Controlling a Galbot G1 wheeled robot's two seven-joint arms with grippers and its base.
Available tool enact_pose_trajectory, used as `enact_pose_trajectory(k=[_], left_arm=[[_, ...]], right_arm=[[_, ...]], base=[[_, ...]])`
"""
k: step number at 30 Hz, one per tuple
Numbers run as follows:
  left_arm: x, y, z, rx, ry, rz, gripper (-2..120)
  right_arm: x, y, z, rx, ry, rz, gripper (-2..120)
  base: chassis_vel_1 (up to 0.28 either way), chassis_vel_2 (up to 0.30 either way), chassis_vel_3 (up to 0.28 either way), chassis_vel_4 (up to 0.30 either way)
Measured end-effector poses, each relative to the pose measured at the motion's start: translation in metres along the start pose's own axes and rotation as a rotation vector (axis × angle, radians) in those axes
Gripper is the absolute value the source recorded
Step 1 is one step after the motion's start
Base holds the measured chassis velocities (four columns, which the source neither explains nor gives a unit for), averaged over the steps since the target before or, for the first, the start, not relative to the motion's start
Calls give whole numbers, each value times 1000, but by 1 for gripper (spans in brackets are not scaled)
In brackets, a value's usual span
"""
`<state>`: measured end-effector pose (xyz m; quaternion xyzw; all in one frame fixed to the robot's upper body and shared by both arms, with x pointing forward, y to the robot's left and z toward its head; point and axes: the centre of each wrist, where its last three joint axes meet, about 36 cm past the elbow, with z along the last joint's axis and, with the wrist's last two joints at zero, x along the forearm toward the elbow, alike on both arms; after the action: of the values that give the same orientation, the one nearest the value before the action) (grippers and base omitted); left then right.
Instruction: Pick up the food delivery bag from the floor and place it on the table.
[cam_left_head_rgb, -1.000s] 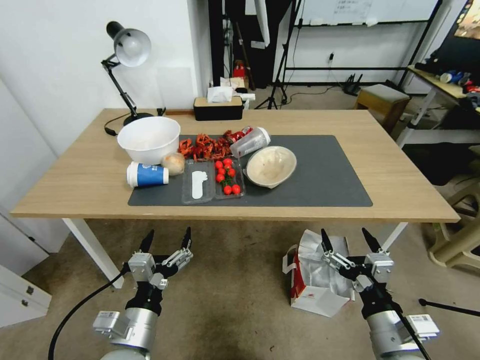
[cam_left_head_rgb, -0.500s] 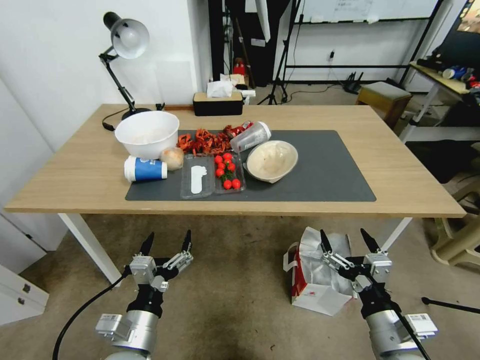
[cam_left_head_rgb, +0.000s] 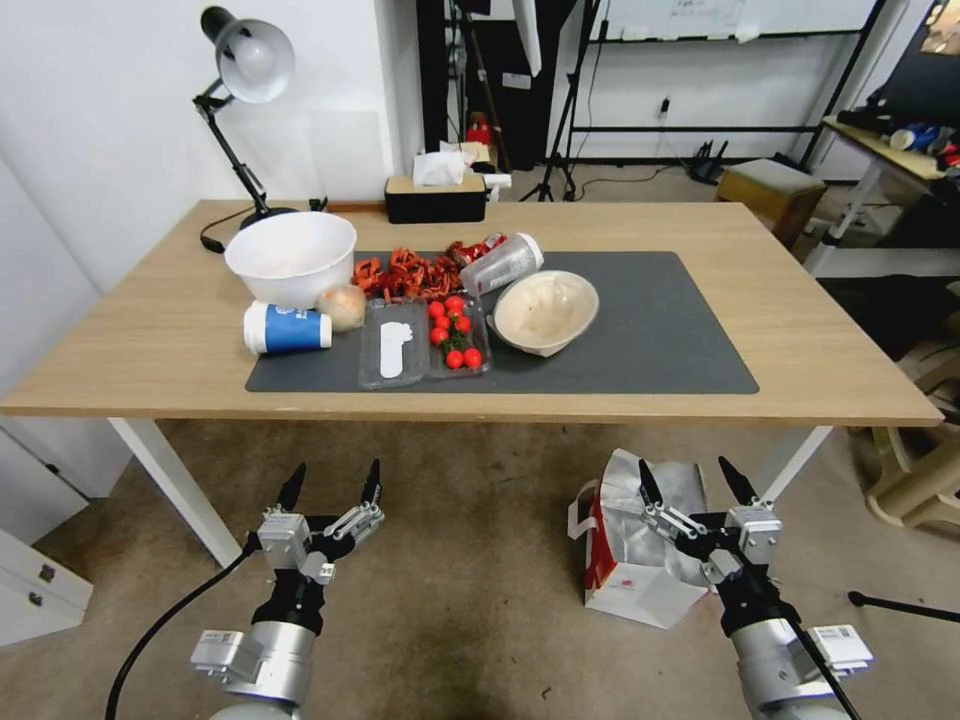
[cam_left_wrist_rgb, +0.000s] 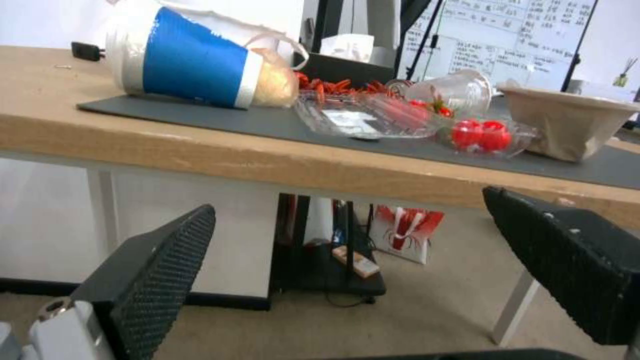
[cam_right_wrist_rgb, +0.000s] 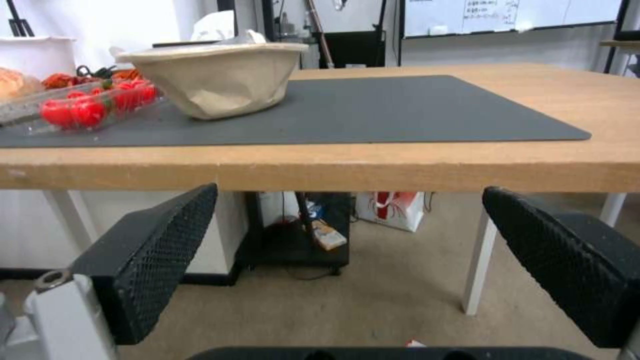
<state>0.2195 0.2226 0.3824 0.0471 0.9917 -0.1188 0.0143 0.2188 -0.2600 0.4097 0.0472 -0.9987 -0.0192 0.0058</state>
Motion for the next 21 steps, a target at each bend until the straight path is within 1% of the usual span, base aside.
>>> enact_pose_trajectory(k=[21], left_arm=[[-5,6,3,-12,2,-6,100]], right_arm=[[0,0,0,-1,3,-12,100]], base=[[0,0,0,0]])
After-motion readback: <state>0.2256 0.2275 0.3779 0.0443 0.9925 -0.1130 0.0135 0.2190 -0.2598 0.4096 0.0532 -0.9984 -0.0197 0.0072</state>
